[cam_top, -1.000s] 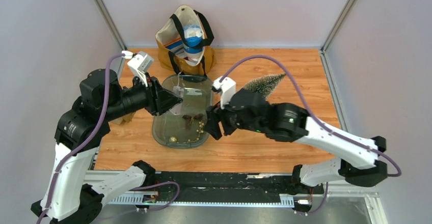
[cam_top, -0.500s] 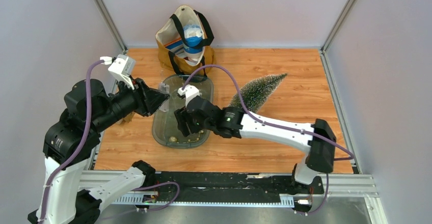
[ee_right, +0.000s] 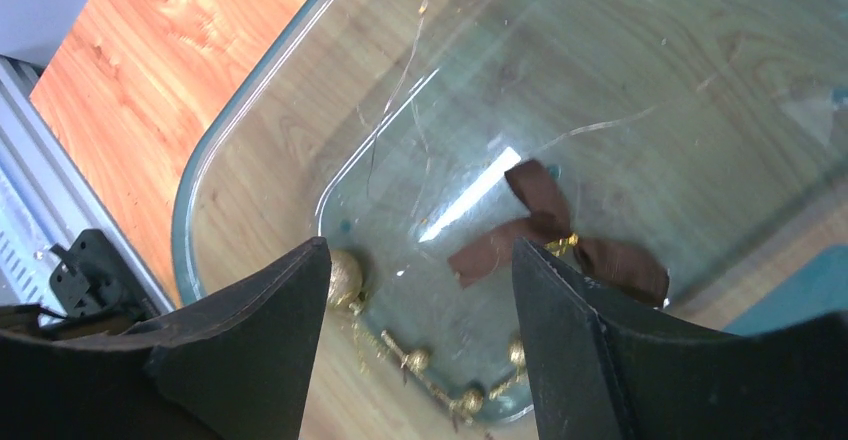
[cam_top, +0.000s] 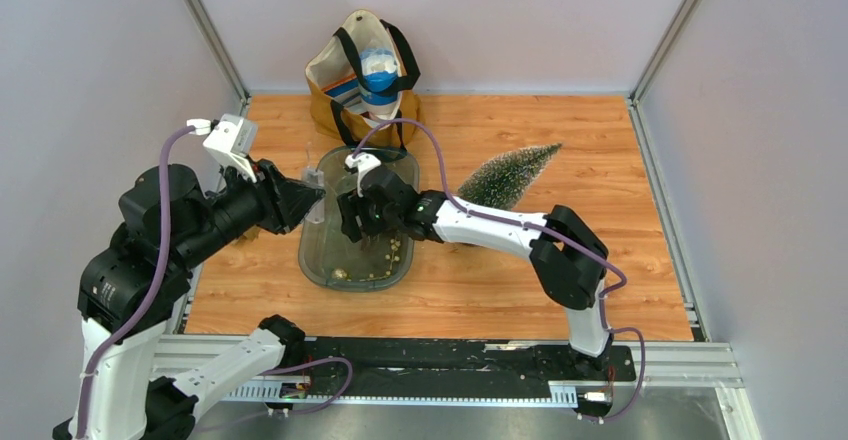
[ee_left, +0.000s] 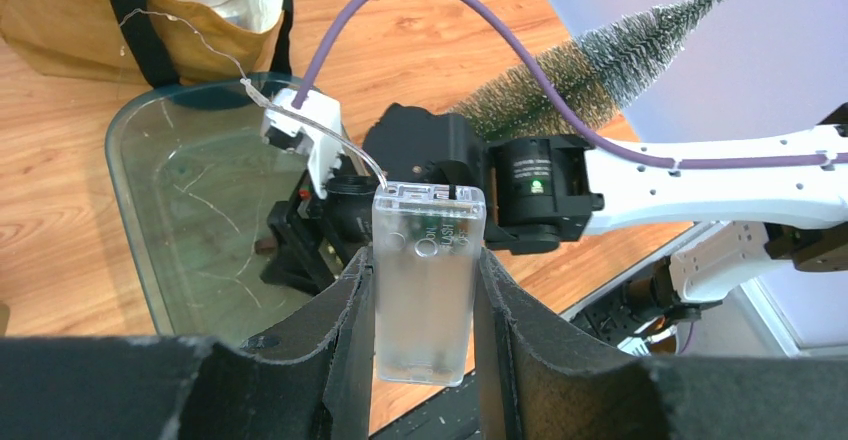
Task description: Decorate the small christmas tree
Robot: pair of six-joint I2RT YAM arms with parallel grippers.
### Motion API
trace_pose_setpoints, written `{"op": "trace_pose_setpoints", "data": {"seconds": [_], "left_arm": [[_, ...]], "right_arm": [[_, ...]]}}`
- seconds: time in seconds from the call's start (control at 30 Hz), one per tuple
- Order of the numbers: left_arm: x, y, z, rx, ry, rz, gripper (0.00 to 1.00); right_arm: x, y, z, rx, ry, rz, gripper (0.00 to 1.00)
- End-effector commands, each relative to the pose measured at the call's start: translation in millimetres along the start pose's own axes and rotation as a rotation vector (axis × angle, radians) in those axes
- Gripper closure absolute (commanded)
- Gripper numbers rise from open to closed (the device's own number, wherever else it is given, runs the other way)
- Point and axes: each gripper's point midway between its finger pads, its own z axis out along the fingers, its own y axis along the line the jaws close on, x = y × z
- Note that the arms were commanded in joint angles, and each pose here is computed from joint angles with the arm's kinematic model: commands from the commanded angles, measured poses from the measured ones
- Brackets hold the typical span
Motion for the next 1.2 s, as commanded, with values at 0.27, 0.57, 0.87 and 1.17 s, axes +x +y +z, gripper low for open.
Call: {"op": "trace_pose_setpoints", "data": {"seconds": [0.27, 0.57, 0.87, 1.17], "left_arm": [[-2.5, 1.3, -3.7, -0.013, -0.011, -0.002, 0.91], [-2.1, 5.7, -7.0, -0.037, -0.01, 0.002, 0.91], [1.0, 11.0, -7.2, -0.063, -0.003, 0.006, 0.91], [3.0, 16.7, -11.6, -0.092, -0.003, 0.011, 0.91]], "right_arm": [[15.3, -2.4, 58.2, -0.032, 0.048, -0.108, 0.29], [13.2, -11.1, 54.7, -0.002, 0.049, -0.134, 0.42], [19.5, -1.4, 33.7, -0.065, 0.063, -0.119, 0.65], [-3.2, 3.7, 10.4, -0.057, 0.021, -0.129, 1.0]]}}
